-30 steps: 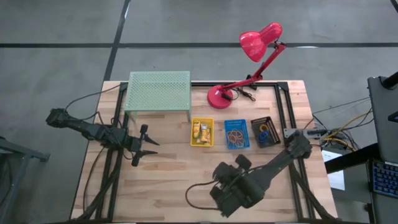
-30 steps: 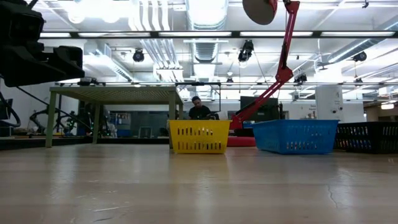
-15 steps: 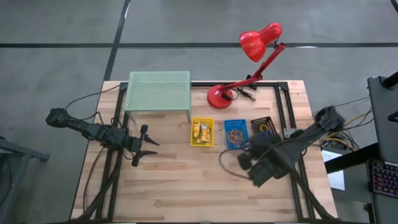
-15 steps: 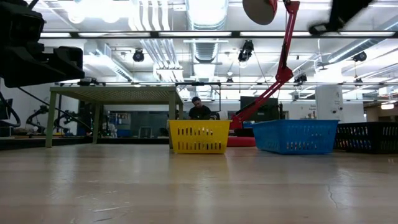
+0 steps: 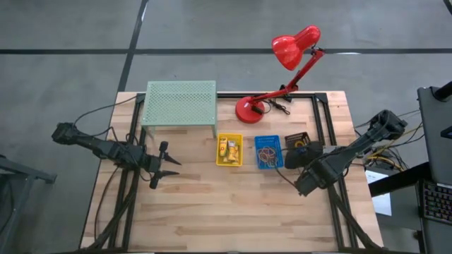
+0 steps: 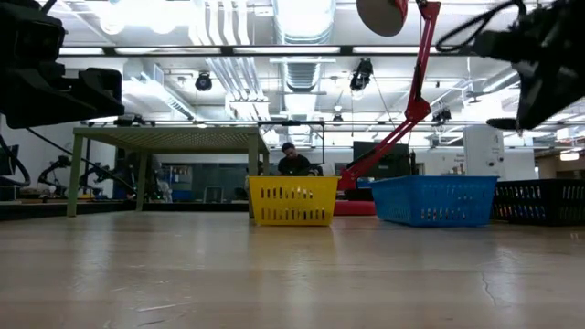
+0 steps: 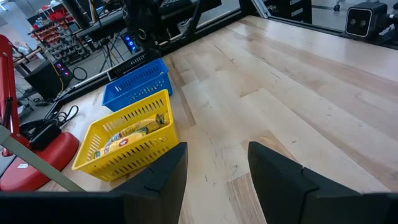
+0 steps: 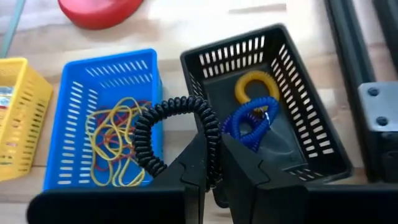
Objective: Pick & Place Office Desk Supplies
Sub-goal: Put the black spring keychain into the black basket
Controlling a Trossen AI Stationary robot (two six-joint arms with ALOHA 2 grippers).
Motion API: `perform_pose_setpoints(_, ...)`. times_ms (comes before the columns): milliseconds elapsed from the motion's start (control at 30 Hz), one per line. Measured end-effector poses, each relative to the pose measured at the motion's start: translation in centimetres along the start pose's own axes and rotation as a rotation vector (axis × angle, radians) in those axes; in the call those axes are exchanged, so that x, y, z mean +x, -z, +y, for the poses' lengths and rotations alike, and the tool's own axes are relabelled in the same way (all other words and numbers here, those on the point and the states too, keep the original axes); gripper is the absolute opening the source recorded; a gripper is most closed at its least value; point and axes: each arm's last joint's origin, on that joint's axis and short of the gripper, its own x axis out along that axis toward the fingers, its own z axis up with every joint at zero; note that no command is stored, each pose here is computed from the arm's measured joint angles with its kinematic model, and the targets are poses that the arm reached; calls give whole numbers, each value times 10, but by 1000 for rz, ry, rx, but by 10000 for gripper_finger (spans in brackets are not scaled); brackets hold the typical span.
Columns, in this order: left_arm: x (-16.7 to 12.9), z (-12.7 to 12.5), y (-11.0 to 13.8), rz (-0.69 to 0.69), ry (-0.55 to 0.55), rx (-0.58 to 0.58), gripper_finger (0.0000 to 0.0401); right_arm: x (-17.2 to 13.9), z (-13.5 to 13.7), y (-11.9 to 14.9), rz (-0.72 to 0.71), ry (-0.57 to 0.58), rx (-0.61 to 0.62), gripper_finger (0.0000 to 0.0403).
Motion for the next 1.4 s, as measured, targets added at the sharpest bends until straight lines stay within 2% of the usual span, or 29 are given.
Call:
perform_pose_setpoints(100, 0, 0, 0, 0, 0, 0, 173, 10, -5, 5, -1, 3, 0, 34)
perform_pose_setpoints(367, 0, 0, 0, 0, 0, 0, 173, 32, -11, 15, 23, 99, -4, 34)
perform_pose_setpoints(633, 0, 0, 0, 0, 0, 0, 173, 40, -12, 19, 29, 110, 3, 34)
perform_pose_setpoints(900, 0, 0, 0, 0, -1, 0, 173, 57, -14, 22, 188, 253, 96, 34)
perform_pose_setpoints(1400, 0, 0, 0, 0, -1, 0, 173, 68, -18, 26, 195, 247, 112, 34)
